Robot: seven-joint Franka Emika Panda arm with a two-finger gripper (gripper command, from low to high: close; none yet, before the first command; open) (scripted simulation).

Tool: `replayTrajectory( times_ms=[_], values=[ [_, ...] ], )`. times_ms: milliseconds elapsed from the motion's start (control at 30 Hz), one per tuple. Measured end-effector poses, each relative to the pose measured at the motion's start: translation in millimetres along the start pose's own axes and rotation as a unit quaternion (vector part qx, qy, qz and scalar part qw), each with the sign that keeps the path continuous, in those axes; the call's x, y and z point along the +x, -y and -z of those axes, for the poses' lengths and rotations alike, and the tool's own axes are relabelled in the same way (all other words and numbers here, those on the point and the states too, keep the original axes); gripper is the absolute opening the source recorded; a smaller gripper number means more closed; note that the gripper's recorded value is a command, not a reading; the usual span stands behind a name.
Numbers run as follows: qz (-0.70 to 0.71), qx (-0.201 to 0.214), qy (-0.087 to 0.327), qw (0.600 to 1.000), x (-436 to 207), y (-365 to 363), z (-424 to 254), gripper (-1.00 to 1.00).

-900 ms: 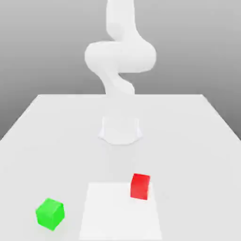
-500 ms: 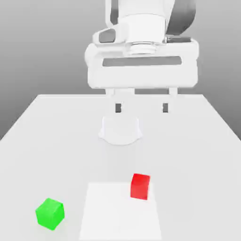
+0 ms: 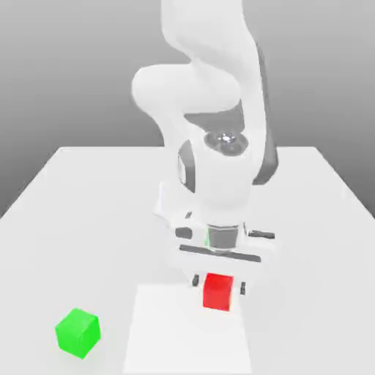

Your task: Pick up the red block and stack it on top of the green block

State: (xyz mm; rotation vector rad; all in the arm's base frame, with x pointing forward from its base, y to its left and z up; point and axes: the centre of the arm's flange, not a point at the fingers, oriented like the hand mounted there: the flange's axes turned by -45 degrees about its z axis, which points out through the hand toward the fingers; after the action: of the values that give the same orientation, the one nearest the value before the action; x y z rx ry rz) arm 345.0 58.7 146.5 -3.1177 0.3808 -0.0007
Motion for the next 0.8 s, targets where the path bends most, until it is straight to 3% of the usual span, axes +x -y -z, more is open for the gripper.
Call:
replayTrajectory(
  times_ms=[167,400,800],
  values=[
    [0.000,0.000,0.000,1.000,0,0,0,-1.00],
    [0.001,-0.001,0.000,1.000,0,1,55,-1.00],
    [-0.212,0.001,0.000,0.977,139,-211,88,-1.00]
  ],
)
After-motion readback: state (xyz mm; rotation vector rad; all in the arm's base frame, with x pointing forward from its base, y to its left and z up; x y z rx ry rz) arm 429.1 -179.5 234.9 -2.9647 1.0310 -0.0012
